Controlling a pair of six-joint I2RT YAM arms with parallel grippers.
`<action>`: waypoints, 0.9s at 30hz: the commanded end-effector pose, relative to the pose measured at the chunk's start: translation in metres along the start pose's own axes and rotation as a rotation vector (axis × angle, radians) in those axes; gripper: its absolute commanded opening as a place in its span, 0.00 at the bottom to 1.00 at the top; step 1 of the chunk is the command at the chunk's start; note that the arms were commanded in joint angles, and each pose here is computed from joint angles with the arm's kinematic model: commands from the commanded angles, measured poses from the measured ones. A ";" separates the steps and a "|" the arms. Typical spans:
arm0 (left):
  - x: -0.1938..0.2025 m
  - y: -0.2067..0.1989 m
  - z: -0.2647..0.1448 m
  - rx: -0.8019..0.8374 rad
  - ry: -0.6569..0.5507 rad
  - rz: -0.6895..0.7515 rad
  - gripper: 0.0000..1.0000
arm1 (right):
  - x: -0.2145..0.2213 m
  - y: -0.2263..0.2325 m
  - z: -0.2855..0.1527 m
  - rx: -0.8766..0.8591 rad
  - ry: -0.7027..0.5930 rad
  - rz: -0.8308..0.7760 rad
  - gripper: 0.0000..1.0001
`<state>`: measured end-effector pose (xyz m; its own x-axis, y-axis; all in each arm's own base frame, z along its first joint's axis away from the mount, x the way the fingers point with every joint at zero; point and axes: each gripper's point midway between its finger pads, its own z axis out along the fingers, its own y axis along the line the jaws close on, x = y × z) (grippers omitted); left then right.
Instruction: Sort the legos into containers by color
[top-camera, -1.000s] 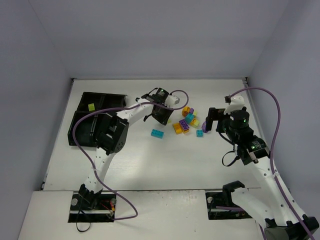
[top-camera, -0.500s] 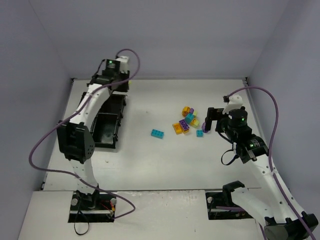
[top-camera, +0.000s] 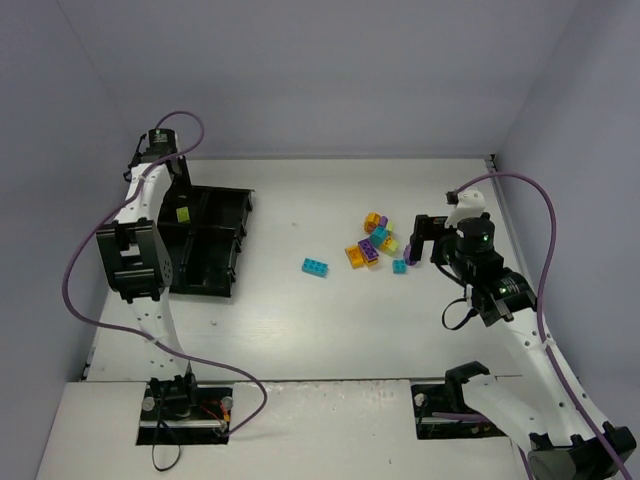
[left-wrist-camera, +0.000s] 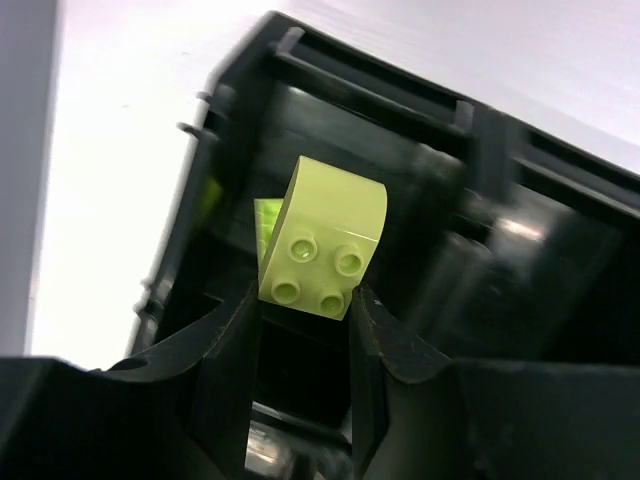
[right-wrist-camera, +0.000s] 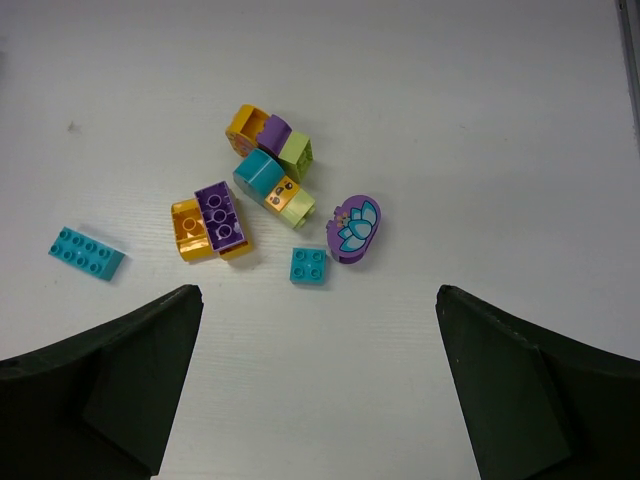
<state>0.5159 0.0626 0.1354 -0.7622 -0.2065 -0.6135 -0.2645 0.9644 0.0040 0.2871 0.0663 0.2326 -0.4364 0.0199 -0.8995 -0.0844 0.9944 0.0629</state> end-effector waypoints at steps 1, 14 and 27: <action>-0.045 0.011 -0.019 -0.011 -0.107 -0.045 0.09 | -0.018 0.001 -0.001 0.005 -0.063 0.008 1.00; -0.053 0.009 0.015 0.003 -0.085 -0.042 0.35 | -0.020 0.001 0.000 0.010 -0.062 0.012 1.00; -0.060 0.000 -0.011 0.059 -0.123 -0.057 0.42 | -0.021 0.006 0.005 -0.010 -0.048 0.010 1.00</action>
<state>0.5526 0.0797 0.1114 -0.7633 -0.2444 -0.5981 -0.2852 0.9581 -0.0275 0.2909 0.0676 0.2235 -0.4646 0.0113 -0.8854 -0.0823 0.9950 0.0559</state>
